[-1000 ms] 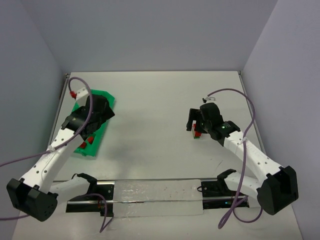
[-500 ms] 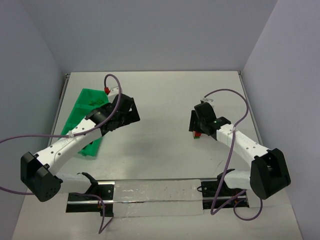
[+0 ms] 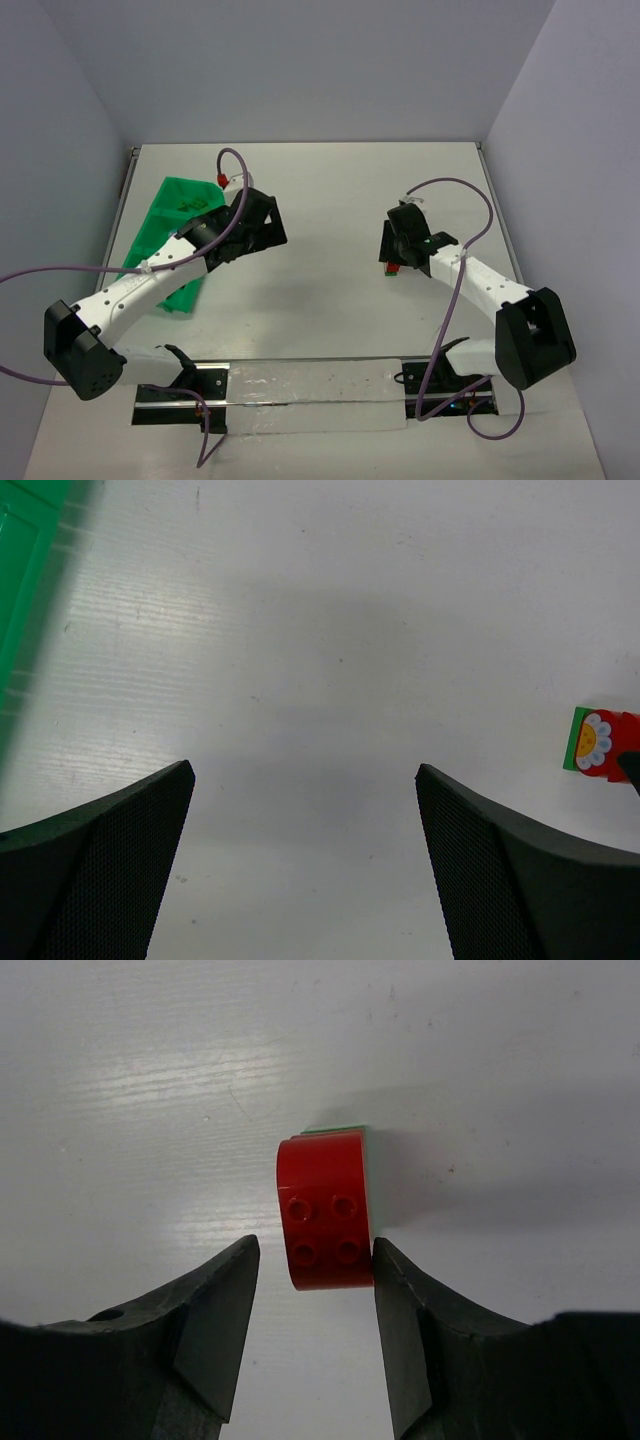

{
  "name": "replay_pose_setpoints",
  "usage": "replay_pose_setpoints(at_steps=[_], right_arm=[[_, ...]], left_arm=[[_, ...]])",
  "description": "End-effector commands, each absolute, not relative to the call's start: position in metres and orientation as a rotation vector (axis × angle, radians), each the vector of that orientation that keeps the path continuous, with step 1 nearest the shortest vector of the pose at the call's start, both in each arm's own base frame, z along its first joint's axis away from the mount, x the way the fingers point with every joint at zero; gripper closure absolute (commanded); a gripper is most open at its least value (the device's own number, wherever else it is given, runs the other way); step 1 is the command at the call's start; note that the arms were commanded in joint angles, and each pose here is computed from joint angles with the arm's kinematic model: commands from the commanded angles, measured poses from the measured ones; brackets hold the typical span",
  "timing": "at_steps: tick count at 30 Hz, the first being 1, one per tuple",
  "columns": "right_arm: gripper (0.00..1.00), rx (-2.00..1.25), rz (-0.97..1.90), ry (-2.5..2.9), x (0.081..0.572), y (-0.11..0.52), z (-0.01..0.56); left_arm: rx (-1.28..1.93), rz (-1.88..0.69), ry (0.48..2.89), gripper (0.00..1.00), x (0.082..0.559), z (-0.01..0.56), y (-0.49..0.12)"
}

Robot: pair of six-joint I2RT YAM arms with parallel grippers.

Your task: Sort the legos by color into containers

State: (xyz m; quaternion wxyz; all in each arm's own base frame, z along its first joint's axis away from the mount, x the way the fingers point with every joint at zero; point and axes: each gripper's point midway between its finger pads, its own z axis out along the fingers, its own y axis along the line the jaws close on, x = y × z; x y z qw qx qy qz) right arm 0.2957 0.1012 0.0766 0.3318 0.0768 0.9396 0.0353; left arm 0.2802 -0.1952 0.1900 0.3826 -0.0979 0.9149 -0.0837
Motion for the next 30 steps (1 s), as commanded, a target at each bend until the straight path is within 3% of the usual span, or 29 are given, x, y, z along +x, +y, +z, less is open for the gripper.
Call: replay_pose_setpoints(at_steps=[1, 3, 12, 25, 30], right_arm=[[0.43, 0.188, 0.176, 2.437, 0.301, 0.112, 0.076], [0.41, 0.186, 0.203, 2.439, 0.301, 0.116, 0.076], [0.15, 0.207, 0.263, 2.383, 0.299, 0.117, 0.100], [0.11, 0.742, 0.096, 1.992, 0.280, -0.014, 0.176], [0.11, 0.834, 0.057, 1.877, 0.268, -0.038, 0.199]], left_arm=[[-0.227, -0.290, 2.288, 0.01, 0.288, 0.210, -0.211], [-0.212, -0.307, 2.290, 0.01, 0.287, 0.211, -0.215], [0.011, -0.337, 2.374, 0.01, 0.272, 0.190, -0.277], [0.418, -0.386, 2.417, 0.01, 0.252, 0.157, -0.409], [0.453, -0.454, 2.411, 0.01, 0.254, 0.152, -0.464]])
